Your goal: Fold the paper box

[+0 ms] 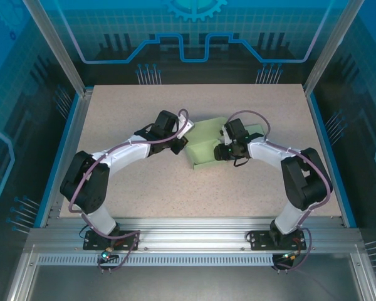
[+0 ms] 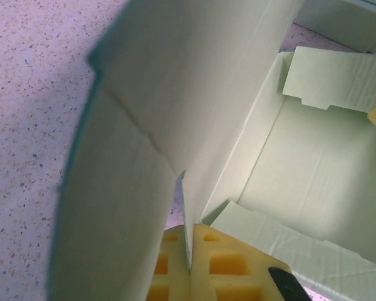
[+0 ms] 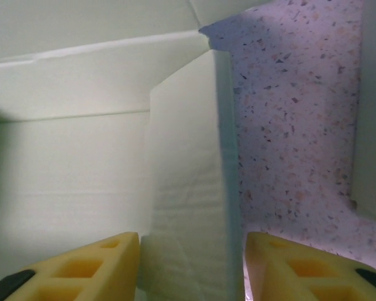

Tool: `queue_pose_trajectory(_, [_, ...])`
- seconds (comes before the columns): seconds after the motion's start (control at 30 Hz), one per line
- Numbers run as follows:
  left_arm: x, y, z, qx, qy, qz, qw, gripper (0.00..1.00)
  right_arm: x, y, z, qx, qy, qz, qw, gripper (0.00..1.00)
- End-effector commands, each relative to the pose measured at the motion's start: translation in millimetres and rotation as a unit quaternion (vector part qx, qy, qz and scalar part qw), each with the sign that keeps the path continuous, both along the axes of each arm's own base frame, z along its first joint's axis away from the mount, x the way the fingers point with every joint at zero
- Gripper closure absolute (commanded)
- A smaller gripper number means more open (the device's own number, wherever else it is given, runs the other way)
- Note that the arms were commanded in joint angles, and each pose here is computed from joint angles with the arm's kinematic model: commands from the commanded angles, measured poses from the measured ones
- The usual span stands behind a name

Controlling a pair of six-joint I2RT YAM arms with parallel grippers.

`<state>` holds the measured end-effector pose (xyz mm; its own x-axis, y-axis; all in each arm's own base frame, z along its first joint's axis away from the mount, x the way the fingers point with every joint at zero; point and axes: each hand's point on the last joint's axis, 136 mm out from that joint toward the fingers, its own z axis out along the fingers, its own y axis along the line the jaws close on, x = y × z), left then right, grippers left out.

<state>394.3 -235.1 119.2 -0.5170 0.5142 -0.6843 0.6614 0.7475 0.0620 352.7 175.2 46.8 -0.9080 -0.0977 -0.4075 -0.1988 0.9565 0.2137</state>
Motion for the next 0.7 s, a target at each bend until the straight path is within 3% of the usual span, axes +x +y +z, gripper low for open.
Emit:
queue_pose_trajectory(0.0, [-5, 2, -7, 0.01, 0.017, -0.016, 1.0, 0.95, 11, 6, -2, -0.016, -0.017, 0.001, 1.0, 0.57])
queue_pose_trajectory(0.17, [0, 7, -2, 0.005, 0.009, -0.003, 1.0, 0.96, 12, -5, -14, -0.105, -0.035, 0.001, 0.994, 0.61])
queue_pose_trajectory(0.43, [12, 17, 7, -0.012, 0.004, 0.067, 0.998, 0.95, 9, -13, -16, -0.282, -0.087, -0.014, 0.955, 0.91])
queue_pose_trajectory(0.57, [14, 18, 8, -0.028, 0.005, 0.092, 0.995, 0.95, 9, -15, -20, -0.349, -0.084, -0.016, 0.933, 0.92])
queue_pose_trajectory(0.67, [14, 16, 8, -0.041, 0.007, 0.094, 0.995, 0.95, 9, -14, -30, -0.384, -0.069, -0.012, 0.921, 0.82])
